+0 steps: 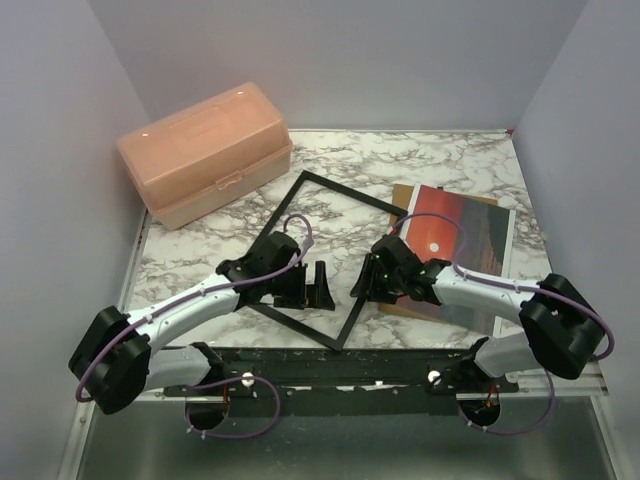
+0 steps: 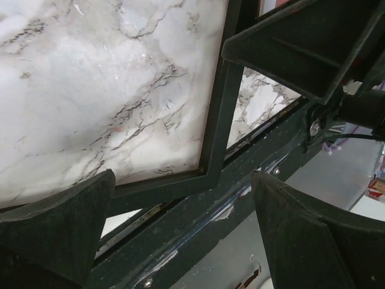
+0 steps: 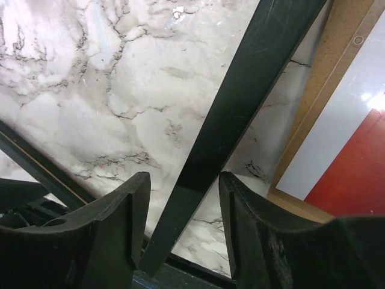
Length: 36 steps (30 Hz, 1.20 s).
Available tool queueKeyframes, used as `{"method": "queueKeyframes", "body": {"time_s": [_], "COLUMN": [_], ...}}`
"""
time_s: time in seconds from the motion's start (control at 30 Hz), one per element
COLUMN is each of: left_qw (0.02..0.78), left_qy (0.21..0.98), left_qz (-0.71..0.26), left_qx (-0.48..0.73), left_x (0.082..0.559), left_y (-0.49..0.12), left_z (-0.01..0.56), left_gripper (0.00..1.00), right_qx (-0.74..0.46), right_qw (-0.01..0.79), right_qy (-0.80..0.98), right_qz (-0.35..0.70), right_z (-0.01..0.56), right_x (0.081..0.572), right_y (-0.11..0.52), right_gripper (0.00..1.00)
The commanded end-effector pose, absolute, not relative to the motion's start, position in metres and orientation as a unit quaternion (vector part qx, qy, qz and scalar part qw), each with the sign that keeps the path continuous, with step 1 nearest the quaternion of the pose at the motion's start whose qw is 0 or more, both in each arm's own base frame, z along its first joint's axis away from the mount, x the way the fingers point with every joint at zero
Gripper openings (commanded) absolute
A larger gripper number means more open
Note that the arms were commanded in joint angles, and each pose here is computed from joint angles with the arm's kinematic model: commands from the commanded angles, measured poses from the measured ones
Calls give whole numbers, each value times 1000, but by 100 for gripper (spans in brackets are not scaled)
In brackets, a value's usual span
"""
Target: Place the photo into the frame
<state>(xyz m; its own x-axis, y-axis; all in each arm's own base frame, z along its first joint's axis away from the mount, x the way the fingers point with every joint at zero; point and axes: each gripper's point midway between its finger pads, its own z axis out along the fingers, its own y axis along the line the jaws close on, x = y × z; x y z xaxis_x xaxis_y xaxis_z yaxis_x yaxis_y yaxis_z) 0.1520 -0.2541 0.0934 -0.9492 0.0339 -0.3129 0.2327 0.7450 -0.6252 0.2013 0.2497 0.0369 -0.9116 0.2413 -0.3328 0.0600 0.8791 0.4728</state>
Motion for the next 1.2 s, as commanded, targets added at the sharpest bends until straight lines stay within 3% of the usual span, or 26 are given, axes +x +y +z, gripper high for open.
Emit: {"method": "queueKeyframes", "body": {"time_s": [0.0,0.1,0.33,0.77,1.0,1.17], "left_qw": [135,129,113,116,116,126], "left_qy": [917,918,928,960,965,967], "left_qz": [-363,-357,-321,-154,-92,-70], "left_qx": [98,116,152,204,215,210], "left_x": [147,142,132,130,132,133], "left_y": [-274,-283,-306,-326,-326,-323], "left_z": [100,97,88,48,23,23], "left_gripper": [98,98,98,89,74,48], "right_qx": [82,94,132,177,194,192], "right_qw": [210,236,250,184,172,162], "right_qy": [938,933,921,919,914,913], "right_qz": [265,255,269,302,313,323], "right_z": [59,66,77,60,60,62], "right_x": [208,210,213,210,215,216], "right_y": [263,250,219,181,171,174], "right_gripper": [56,60,61,60,60,60]}}
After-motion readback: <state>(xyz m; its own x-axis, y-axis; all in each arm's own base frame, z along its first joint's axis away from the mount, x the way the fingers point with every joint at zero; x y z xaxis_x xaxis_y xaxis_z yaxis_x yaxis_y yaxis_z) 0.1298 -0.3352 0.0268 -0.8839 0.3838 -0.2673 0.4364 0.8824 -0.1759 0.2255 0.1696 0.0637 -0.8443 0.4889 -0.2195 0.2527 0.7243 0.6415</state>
